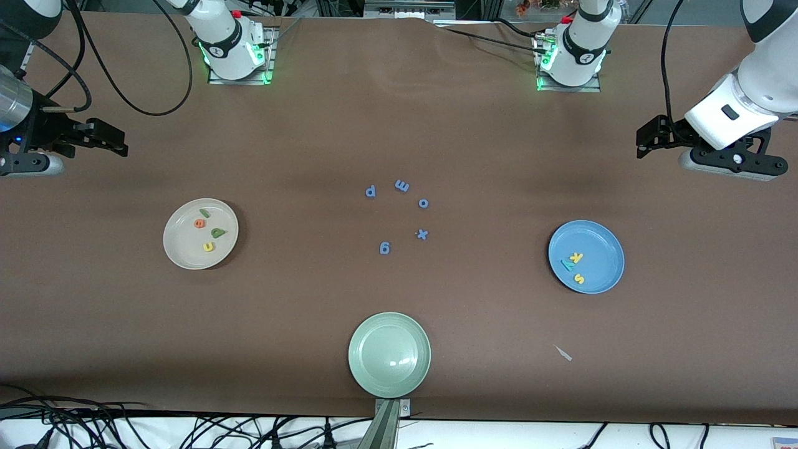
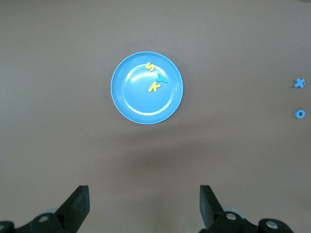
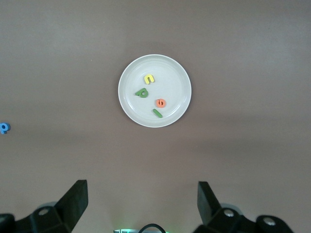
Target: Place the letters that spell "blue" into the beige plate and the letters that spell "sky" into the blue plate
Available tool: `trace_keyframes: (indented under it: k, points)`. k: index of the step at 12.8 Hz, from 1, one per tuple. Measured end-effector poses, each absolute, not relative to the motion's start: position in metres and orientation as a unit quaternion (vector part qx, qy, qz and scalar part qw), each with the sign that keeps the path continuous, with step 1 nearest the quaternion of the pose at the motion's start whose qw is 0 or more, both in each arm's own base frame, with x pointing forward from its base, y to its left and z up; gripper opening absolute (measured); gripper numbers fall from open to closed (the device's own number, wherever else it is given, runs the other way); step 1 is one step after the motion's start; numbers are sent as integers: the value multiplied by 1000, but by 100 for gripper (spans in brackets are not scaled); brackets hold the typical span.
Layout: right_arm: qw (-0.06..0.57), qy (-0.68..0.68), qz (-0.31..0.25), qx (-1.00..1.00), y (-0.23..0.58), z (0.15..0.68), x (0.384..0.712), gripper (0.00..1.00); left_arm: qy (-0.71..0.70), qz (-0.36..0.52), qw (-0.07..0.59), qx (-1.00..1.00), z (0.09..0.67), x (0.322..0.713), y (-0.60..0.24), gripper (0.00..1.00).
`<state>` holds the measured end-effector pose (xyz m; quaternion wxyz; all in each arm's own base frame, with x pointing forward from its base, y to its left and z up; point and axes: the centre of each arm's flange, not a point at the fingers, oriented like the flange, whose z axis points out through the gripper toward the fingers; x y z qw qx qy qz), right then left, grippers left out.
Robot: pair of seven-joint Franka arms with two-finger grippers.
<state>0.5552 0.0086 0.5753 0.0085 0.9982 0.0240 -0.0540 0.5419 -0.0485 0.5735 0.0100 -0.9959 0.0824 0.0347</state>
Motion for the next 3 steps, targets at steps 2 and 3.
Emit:
trace_keyframes:
  k: [2, 3]
  points:
    - [9, 22, -51, 998, 8, 578, 554, 100, 82, 35, 7, -996, 573, 542, -49, 100]
    - [8, 20, -51, 998, 6, 579, 554, 100, 80, 35, -6, -996, 573, 542, -50, 100]
